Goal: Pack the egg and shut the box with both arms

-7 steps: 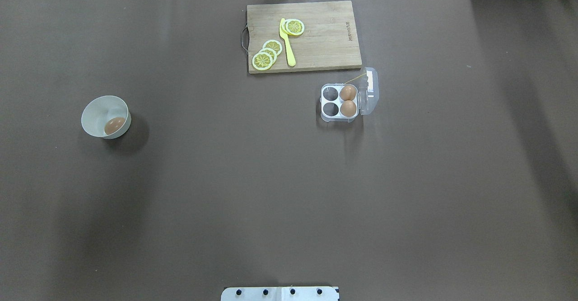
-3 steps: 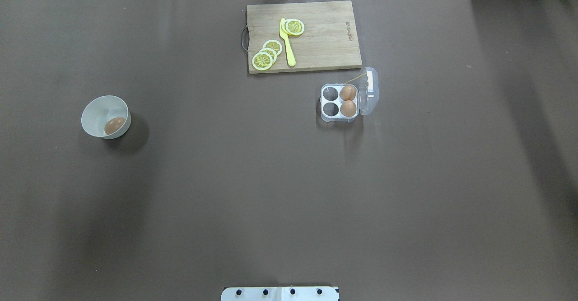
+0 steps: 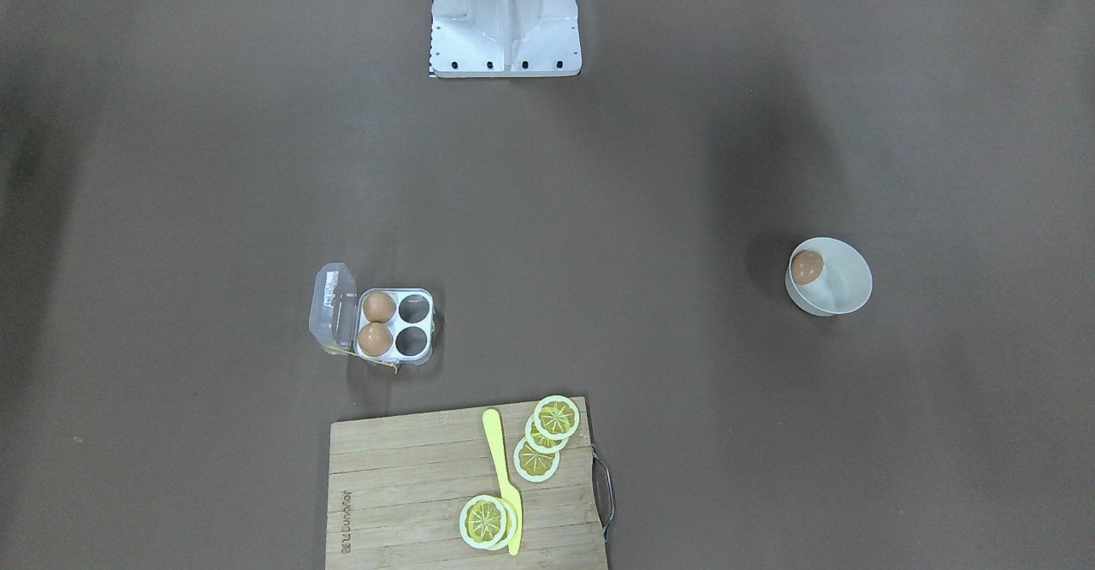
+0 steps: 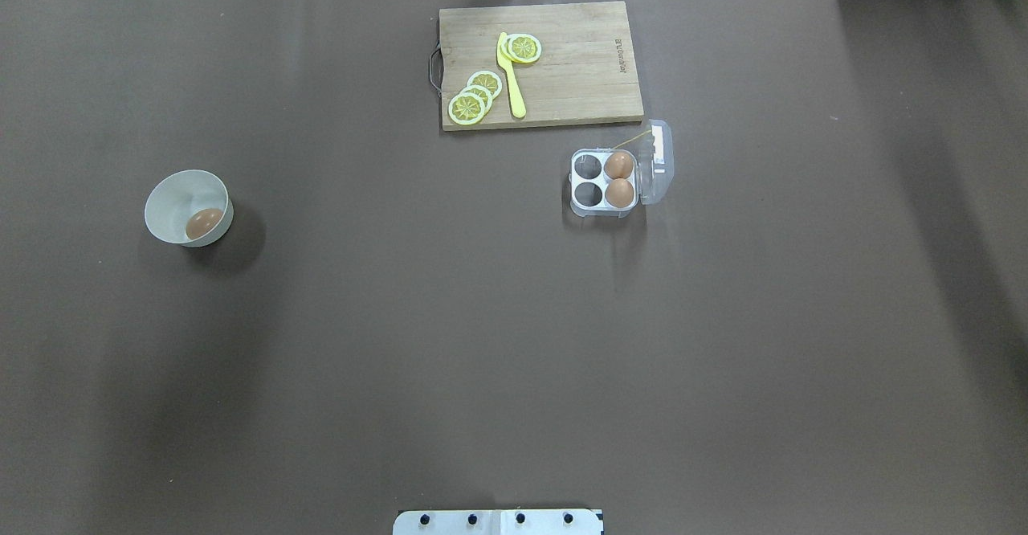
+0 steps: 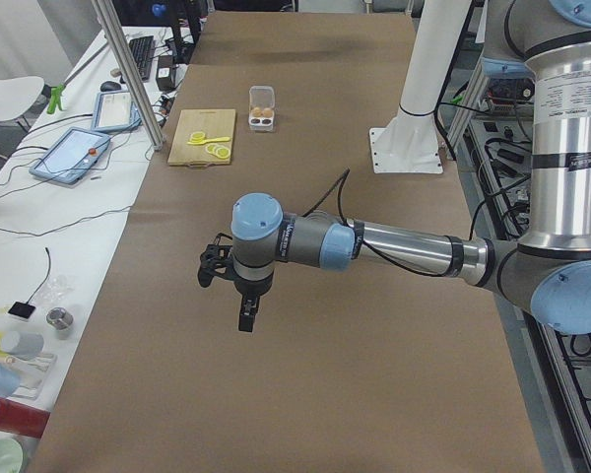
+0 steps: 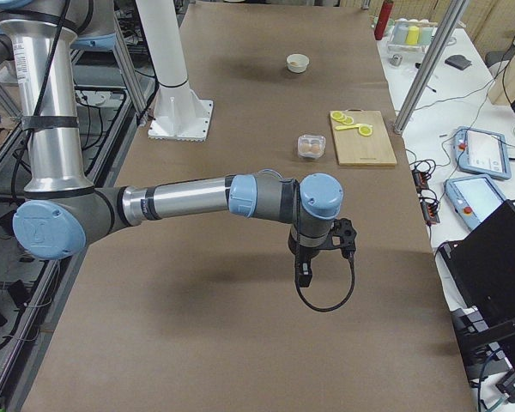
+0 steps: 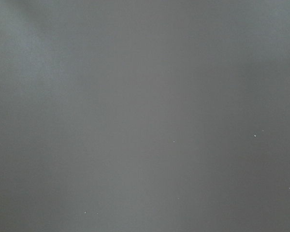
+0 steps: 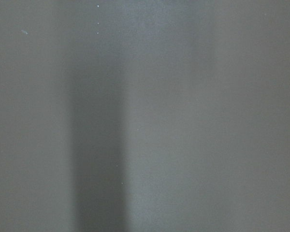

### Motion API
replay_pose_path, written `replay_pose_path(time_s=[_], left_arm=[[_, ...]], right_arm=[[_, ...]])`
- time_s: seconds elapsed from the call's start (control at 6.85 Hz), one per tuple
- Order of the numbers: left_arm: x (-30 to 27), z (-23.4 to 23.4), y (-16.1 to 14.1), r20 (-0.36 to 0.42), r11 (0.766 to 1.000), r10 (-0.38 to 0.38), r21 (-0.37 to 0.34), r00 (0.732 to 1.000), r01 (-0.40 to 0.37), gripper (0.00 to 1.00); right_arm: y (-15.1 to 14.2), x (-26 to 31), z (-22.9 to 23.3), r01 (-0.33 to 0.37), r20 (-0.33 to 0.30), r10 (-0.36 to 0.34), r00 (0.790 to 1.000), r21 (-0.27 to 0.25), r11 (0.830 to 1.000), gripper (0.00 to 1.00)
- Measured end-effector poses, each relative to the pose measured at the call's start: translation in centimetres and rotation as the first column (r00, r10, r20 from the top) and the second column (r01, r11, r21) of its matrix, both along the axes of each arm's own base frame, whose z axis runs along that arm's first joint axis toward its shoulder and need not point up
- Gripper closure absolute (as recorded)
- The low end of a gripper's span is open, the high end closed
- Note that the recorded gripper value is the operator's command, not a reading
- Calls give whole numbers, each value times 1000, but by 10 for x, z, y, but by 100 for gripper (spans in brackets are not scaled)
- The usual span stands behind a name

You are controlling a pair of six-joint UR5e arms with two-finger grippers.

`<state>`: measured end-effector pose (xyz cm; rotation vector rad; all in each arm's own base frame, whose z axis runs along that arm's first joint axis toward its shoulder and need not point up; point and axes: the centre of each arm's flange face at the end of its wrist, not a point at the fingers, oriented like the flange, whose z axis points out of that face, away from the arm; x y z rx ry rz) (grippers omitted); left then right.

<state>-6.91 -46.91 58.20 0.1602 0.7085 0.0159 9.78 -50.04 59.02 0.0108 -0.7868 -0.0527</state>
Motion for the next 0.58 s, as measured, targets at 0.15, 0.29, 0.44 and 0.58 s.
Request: replay_pose_path(time_s=[0.15,0.29,0.44,0.58], left_arm=[[0,-1,-1,1,1000,1,2,1000,-1,2],[1,-4,-2,-1,1000,2,9,1000,-2,2],[2,-7,-3,-6,1000,3,13,1000,-3,2],[2,-6,-3,-8,1000,4,12,1000,-4,2]], right_arm=[[0,0,-1,0,0,0,1000,1,1000,0],[0,0,-2,0,0,0,1000,3,1000,0],[1,0,-3,0,0,0,1000,6,1000,0],[1,0,-4,0,0,0,1000,7,1000,0]])
